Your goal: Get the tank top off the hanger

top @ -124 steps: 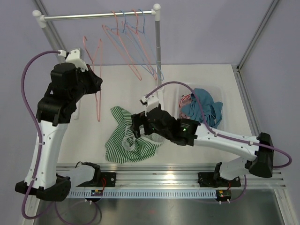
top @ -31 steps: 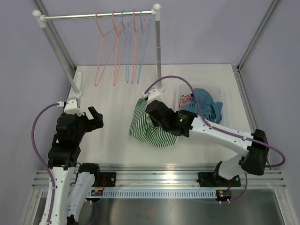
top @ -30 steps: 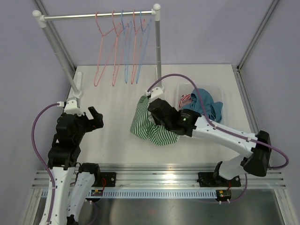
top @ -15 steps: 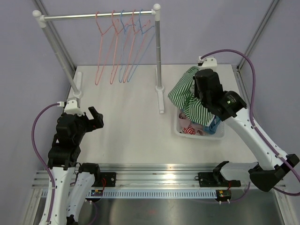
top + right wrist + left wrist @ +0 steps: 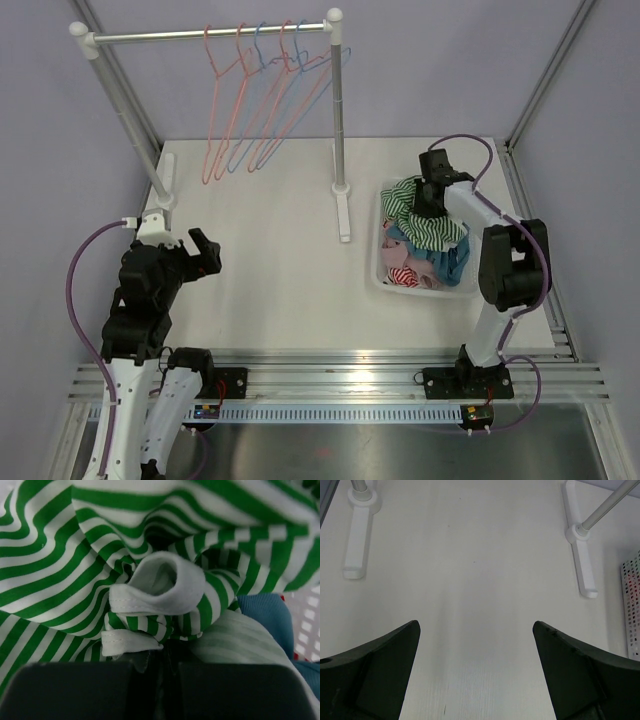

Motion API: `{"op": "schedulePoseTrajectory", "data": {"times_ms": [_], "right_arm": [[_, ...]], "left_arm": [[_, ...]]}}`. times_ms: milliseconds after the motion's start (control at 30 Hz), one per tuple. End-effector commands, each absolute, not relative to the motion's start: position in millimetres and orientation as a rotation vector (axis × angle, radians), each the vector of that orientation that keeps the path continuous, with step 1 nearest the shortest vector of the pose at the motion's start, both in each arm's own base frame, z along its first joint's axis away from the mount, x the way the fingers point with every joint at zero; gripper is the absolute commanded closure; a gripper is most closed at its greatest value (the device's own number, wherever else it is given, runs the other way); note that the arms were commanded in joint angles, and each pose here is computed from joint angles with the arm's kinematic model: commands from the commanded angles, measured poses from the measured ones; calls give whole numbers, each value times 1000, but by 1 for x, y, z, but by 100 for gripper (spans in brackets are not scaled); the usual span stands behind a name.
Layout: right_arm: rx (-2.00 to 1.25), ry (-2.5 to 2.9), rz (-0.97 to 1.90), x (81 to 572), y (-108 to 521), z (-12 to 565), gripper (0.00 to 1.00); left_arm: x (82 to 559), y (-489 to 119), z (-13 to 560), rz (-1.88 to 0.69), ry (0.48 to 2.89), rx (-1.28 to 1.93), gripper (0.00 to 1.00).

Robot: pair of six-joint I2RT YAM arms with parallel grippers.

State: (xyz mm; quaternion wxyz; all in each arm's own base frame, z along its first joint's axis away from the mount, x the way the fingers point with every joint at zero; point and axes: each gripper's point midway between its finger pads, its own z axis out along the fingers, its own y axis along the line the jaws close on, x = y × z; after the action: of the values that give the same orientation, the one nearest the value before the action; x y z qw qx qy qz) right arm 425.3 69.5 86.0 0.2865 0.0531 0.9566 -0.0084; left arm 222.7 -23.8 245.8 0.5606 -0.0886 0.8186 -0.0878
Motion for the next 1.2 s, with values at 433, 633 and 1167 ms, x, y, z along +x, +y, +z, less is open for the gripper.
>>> {"op": "schedulePoseTrajectory", "data": {"times_ms": [433,633,1167], "right_arm": [[47,2822,231,391,88,18,91],[-53,2761,186,415,84,44,85],[-145,2691,254,428,101,82,43]], "left_arm": [[226,-20,265,-197,1846,-226,1],[226,-18,266,-186,1843,-234,1],[228,-15,267,-168,1839,-244,1]]}}
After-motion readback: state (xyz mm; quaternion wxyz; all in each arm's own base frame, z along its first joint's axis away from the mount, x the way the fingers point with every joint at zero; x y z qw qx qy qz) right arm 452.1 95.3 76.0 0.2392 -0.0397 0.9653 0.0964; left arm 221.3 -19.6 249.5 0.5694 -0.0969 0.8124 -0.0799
